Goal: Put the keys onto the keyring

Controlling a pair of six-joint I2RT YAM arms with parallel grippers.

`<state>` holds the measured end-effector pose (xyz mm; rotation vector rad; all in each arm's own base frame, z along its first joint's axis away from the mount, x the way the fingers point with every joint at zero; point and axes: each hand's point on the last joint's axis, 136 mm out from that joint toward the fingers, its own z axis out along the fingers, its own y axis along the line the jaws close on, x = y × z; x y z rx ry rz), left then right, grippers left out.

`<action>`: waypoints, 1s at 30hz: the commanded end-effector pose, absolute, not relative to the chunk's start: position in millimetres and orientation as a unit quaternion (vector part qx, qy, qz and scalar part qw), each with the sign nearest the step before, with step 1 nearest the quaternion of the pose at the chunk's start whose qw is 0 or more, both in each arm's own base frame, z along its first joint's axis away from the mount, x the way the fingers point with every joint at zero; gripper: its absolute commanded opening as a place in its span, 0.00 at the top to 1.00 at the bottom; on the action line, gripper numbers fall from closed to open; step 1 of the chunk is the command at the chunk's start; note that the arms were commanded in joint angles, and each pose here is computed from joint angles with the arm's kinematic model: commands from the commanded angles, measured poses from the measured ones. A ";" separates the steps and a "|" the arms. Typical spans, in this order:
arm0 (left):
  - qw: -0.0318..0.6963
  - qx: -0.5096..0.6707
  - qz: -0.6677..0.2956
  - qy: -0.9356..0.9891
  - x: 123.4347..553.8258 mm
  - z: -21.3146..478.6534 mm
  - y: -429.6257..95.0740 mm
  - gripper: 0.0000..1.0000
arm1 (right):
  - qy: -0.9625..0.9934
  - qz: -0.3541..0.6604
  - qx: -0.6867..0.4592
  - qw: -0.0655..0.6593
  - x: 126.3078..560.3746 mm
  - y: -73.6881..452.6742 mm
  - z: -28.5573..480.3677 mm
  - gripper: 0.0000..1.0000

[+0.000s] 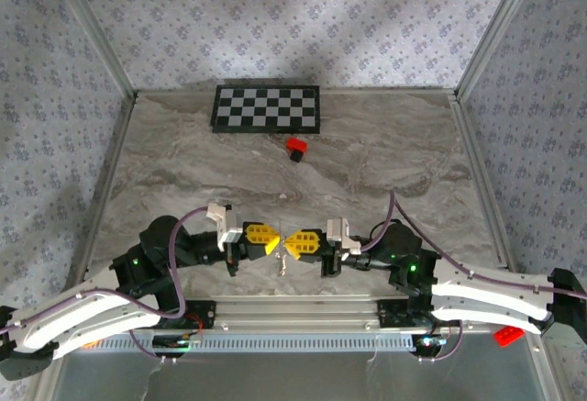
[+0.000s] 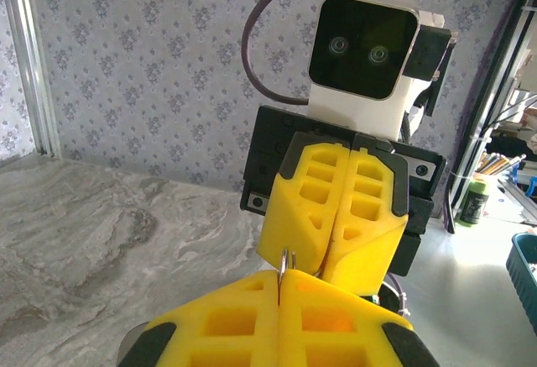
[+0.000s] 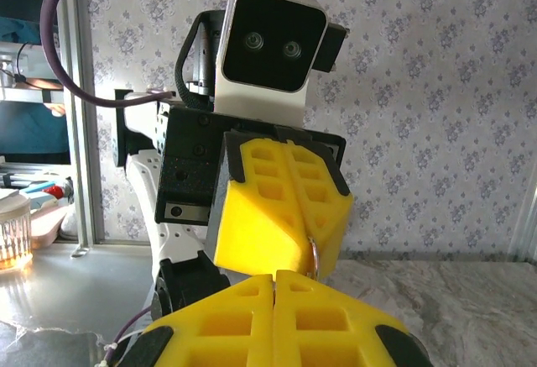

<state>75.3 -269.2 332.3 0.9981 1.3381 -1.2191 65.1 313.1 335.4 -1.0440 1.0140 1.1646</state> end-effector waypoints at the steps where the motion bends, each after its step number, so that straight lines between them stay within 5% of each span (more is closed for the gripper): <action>1: 0.557 0.381 -0.519 0.524 79.4 377.0 -260.4 1.00 | 0.417 0.510 -0.457 0.598 54.6 309.7 346.2 1.00; 9: 0.564 0.374 -0.524 0.517 79.8 379.1 -259.7 1.00 | 0.420 0.509 -0.448 0.603 56.6 305.1 344.2 0.99; 30: 0.574 0.377 -0.533 0.495 76.5 372.6 -260.6 1.00 | 0.451 0.510 -0.381 0.626 70.3 276.0 362.6 0.58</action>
